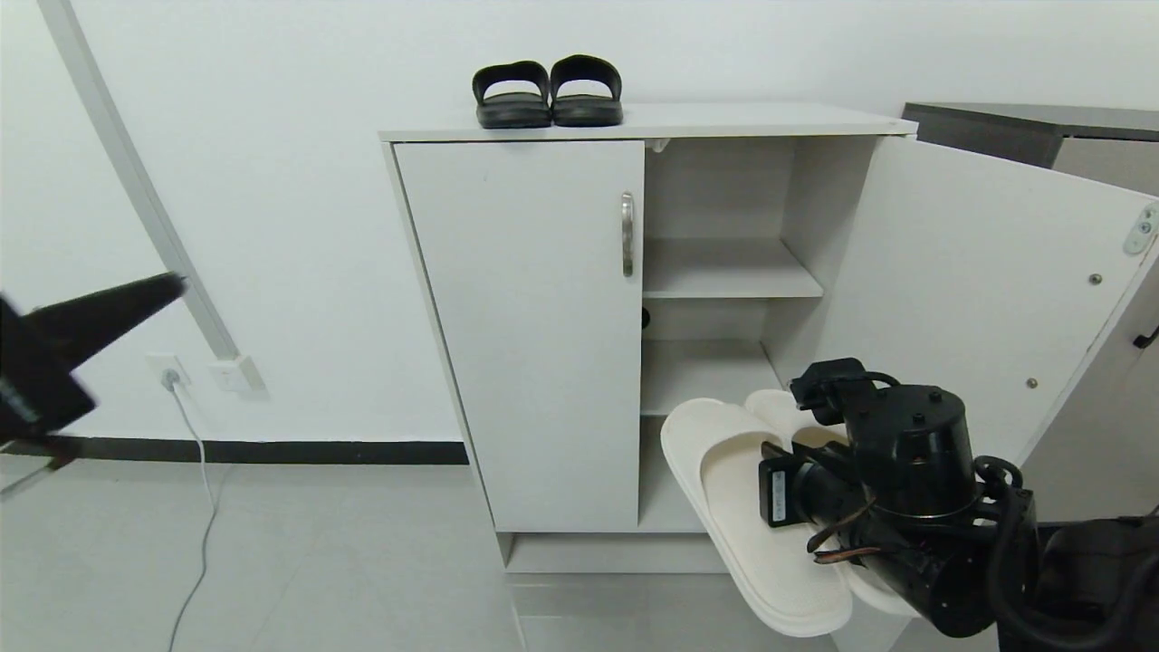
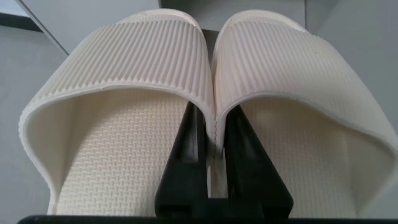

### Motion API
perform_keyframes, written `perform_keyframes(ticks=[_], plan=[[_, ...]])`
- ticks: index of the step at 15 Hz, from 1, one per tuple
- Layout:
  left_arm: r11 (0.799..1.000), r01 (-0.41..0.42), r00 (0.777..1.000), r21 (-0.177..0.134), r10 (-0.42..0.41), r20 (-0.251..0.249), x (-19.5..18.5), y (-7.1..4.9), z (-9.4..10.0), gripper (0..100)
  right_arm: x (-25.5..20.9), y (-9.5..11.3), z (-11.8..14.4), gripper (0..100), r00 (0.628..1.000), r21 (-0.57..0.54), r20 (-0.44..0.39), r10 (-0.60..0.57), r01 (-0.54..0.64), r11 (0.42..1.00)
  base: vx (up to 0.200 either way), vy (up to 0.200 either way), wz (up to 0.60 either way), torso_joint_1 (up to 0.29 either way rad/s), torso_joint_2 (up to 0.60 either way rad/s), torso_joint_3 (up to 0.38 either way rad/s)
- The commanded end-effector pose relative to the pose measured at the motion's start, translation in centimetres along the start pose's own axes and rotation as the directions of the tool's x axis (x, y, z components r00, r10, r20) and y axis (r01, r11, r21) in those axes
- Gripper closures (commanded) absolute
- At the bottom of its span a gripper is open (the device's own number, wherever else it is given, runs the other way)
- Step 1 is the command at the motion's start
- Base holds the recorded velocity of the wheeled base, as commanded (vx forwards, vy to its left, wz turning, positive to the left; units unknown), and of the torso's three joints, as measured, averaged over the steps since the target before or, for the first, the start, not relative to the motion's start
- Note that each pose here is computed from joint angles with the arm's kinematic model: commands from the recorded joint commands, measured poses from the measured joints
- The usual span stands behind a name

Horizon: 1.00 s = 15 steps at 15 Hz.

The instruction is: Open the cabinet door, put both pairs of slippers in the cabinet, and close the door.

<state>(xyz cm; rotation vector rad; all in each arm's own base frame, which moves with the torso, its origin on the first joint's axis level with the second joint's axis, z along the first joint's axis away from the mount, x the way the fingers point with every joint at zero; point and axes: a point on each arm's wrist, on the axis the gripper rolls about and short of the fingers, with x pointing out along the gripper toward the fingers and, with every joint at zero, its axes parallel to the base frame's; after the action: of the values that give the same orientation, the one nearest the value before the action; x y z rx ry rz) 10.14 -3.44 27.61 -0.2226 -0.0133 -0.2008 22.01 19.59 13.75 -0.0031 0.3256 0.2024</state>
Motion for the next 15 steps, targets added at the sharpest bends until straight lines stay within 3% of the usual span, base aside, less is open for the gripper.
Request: perform_keyframes(ticks=[1,2,3,4,6,9,10,12,13,15], plan=[[0.964,-0.253,0.964,0.084,0.245,0.101,-8.5,2.8,-3.5,100,0.6,0.2,-0.6,100,1.0,-0.012,-0.019,-0.008,0.008,1.0,0.0,0.0,0.0,0.0,0.0,0.0],[0.954,-0.284,0.956,0.093,0.274,0.103,-8.9,3.0,-4.1,100,0.6,0.1,-0.6,100,1.0,-0.013,-0.02,-0.008,0.008,1.0,0.0,0.0,0.0,0.0,0.0,0.0],[0.899,-0.414,0.909,0.143,0.4,0.118,-10.9,4.0,-7.9,100,0.7,0.2,-0.8,100,1.0,-0.016,-0.027,-0.008,0.008,1.0,0.0,0.0,0.0,0.0,0.0,0.0],[0.881,-0.447,0.894,0.156,0.432,0.123,-11.8,4.4,-10.1,100,0.8,0.2,-1.0,100,0.999,-0.02,-0.032,-0.01,0.009,1.0,0.0,0.0,0.0,0.0,0.0,0.0],[0.875,-0.454,0.89,0.17,0.439,0.119,-12.6,5.0,-13.1,100,0.8,0.5,-1.1,100,0.999,-0.022,-0.032,-0.002,0.002,1.0,0.0,0.0,0.0,0.0,0.0,0.0],[0.877,-0.449,0.893,0.17,0.434,0.118,-13.1,5.5,-15.5,100,0.7,0.6,-1.1,100,1.0,-0.023,-0.031,0.002,-0.003,1.0,0.0,0.0,0.0,0.0,0.0,0.0],[0.87,-0.463,0.886,0.171,0.448,0.117,-13.2,5.6,-16.4,100,0.8,0.6,-1.1,100,0.999,-0.024,-0.032,0.002,-0.003,1.0,0.0,0.0,0.0,0.0,0.0,0.0],[0.822,-0.544,0.839,0.171,0.528,0.129,-13.6,5.7,-17.9,100,0.7,0.7,-1.1,100,0.999,-0.024,-0.032,0.003,-0.004,1.0,0.0,0.0,0.0,0.0,0.0,0.0],[0.834,-0.518,0.855,0.189,0.504,0.117,-13.8,5.8,-18.4,100,0.7,0.7,-1.1,100,0.999,-0.025,-0.032,0.005,-0.006,1.0,0.0,0.0,0.0,0.0,0.0,0.0],[0.895,-0.394,0.919,0.211,0.383,0.089,-13.7,5.5,-18.4,100,0.6,0.8,-1.4,100,0.999,-0.03,-0.039,0.007,-0.009,1.0,0.0,0.0,0.0,0.0,0.0,0.0]])
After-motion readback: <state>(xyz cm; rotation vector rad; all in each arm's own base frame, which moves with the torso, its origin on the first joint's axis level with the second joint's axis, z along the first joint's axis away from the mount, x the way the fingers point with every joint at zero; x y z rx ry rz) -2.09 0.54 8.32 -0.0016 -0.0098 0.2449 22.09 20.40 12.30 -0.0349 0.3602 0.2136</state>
